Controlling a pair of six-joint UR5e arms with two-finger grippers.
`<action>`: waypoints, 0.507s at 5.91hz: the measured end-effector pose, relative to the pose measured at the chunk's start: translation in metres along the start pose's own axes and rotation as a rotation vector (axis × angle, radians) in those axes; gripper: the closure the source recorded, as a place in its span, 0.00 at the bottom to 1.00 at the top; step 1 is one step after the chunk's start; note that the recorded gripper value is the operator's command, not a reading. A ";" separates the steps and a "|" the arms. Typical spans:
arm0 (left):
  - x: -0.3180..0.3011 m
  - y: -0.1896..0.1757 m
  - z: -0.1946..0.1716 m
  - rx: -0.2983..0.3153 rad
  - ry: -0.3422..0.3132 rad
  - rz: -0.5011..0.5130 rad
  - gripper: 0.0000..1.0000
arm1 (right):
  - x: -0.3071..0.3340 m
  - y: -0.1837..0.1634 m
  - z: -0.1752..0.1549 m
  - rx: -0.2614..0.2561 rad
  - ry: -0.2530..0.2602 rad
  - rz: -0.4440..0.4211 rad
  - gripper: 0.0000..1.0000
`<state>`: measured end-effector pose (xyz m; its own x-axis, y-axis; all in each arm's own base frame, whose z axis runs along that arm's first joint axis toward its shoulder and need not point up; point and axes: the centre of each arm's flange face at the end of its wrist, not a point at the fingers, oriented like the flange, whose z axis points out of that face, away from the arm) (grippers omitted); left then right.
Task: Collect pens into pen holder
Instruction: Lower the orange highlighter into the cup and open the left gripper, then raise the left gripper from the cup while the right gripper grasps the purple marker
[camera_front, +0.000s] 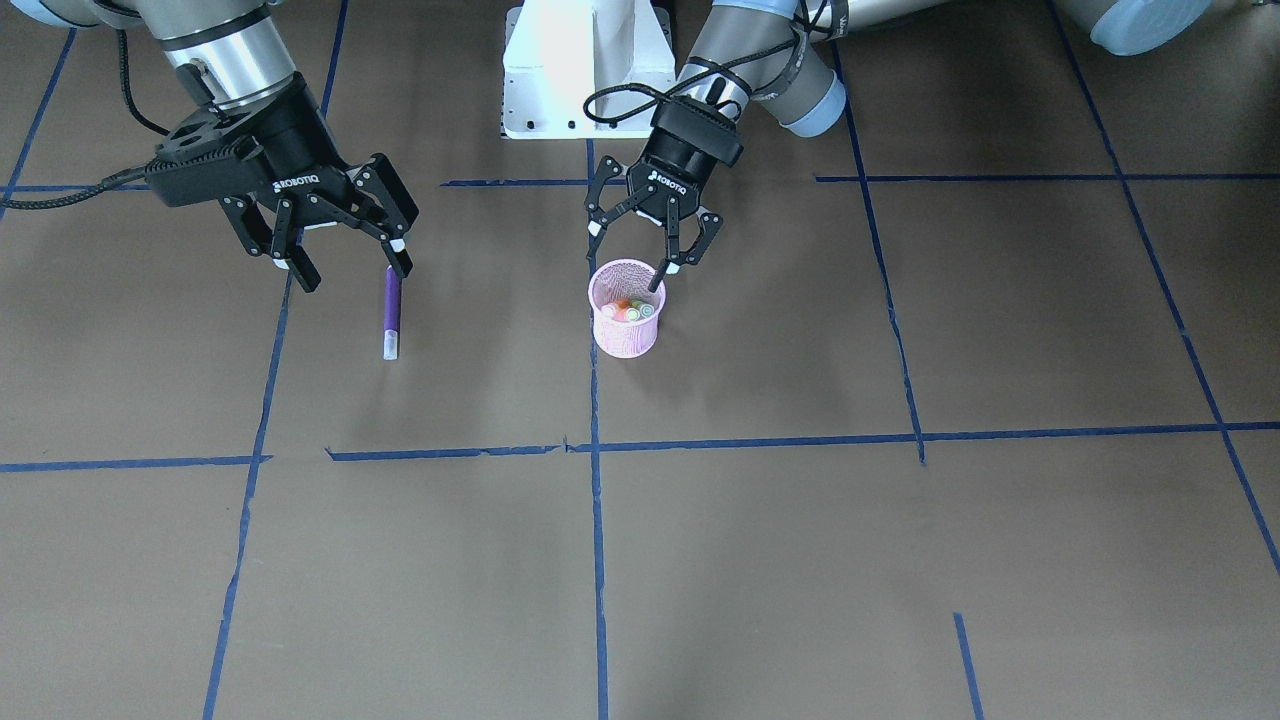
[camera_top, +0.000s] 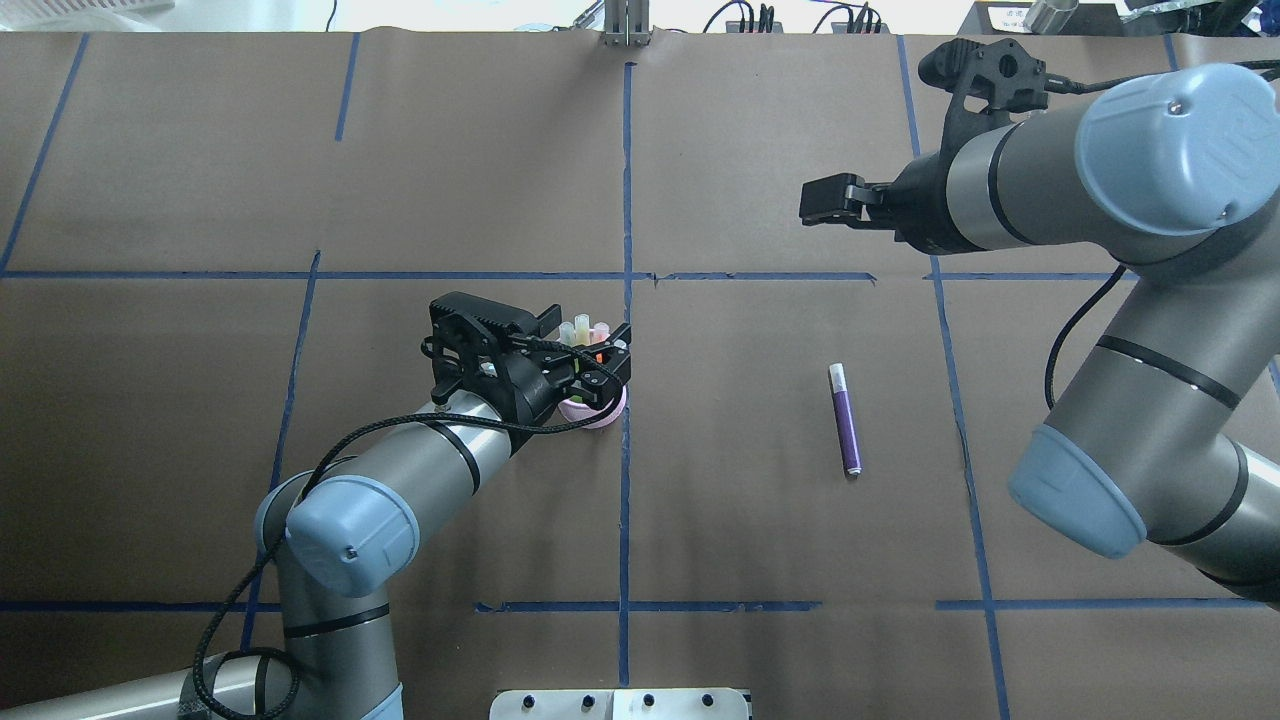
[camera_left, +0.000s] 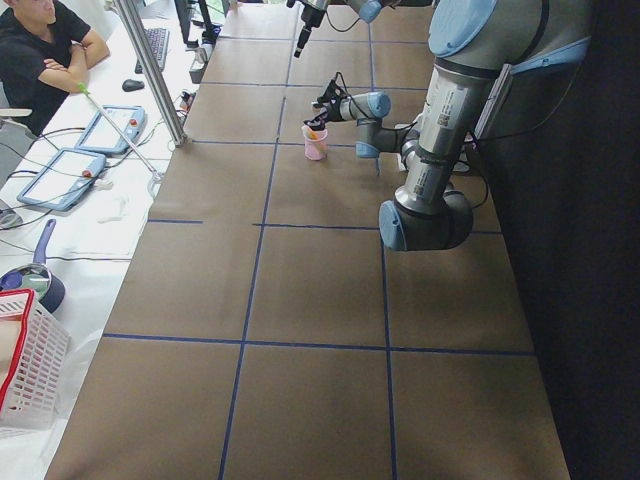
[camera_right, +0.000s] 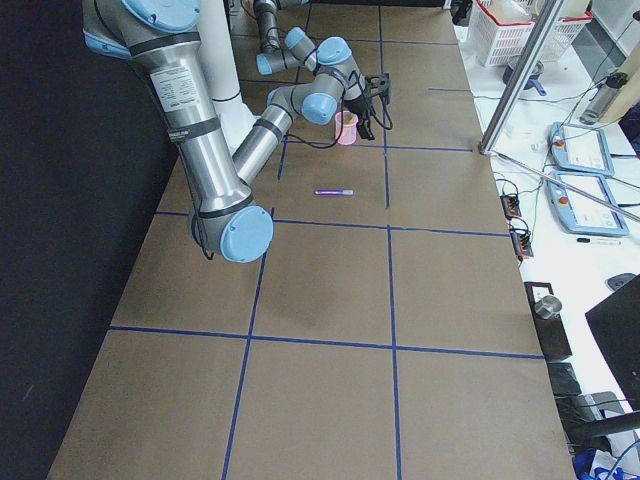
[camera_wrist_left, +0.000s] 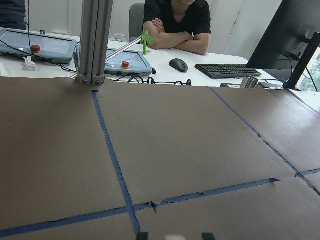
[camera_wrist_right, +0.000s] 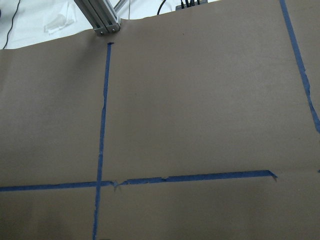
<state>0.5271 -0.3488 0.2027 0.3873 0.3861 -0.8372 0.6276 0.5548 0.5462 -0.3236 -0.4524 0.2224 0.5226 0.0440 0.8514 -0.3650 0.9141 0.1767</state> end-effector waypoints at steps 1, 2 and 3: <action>0.008 -0.021 -0.010 0.031 0.027 -0.033 0.00 | 0.007 0.004 0.017 -0.055 0.024 0.009 0.00; 0.007 -0.043 -0.017 0.060 0.036 -0.071 0.00 | 0.013 0.006 0.043 -0.106 0.063 0.021 0.01; -0.012 -0.047 -0.019 0.059 0.014 -0.093 0.00 | 0.017 0.009 0.072 -0.147 0.117 0.033 0.02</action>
<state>0.4807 -0.3656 0.1874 0.3158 0.3456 -0.8836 0.6994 0.5445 0.4630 -0.3735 -0.4729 0.2744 0.6010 0.1136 0.7911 -0.2717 0.9600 0.0686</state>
